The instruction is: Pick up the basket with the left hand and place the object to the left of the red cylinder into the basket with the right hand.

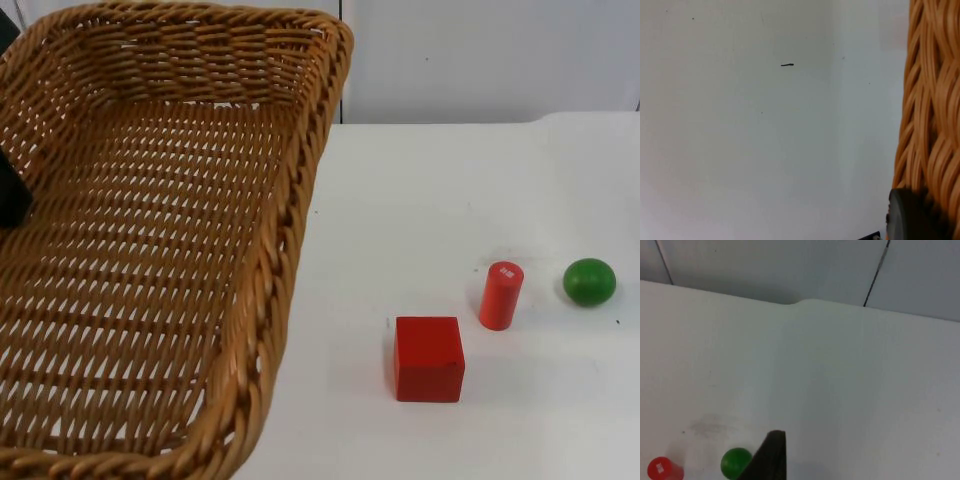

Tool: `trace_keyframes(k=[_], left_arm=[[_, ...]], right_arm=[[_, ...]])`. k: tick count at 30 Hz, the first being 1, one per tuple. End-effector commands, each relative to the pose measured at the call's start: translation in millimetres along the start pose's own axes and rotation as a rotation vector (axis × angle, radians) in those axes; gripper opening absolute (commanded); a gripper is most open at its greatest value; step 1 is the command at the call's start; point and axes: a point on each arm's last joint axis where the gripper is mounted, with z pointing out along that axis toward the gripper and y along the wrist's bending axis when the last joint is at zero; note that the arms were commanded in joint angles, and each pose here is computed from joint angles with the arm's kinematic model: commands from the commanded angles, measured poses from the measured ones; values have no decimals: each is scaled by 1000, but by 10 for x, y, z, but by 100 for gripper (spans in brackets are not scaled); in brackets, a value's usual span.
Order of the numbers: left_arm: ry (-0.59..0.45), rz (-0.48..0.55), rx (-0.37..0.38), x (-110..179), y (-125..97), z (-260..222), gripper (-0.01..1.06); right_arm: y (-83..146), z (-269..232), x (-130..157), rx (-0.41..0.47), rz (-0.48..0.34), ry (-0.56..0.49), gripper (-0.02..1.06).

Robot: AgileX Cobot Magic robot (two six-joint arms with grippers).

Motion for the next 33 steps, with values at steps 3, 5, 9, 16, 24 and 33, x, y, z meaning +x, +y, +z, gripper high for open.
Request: trace_keyframes(k=[3, 5, 9, 16, 24, 33], left_arm=[[-12, -7, 27, 10, -43, -20, 0], [-12, -7, 27, 10, -43, -20, 0], [-12, -7, 27, 10, -43, -20, 0], [-11, -6, 25, 10, -42, -20, 0], [-11, -6, 25, 10, -42, -20, 0], [-11, -6, 25, 10, -42, -20, 0]], right_arm=[[51, 93, -55, -60, -35, 12, 105], [84, 161, -94, -107, -28, 15, 105], [137, 288, -137, -180, -42, 26, 105], [258, 642, -159, -362, -148, 117, 105], [617, 1058, -147, -498, -354, 215, 105], [1294, 1331, -76, -598, -688, 289, 105]])
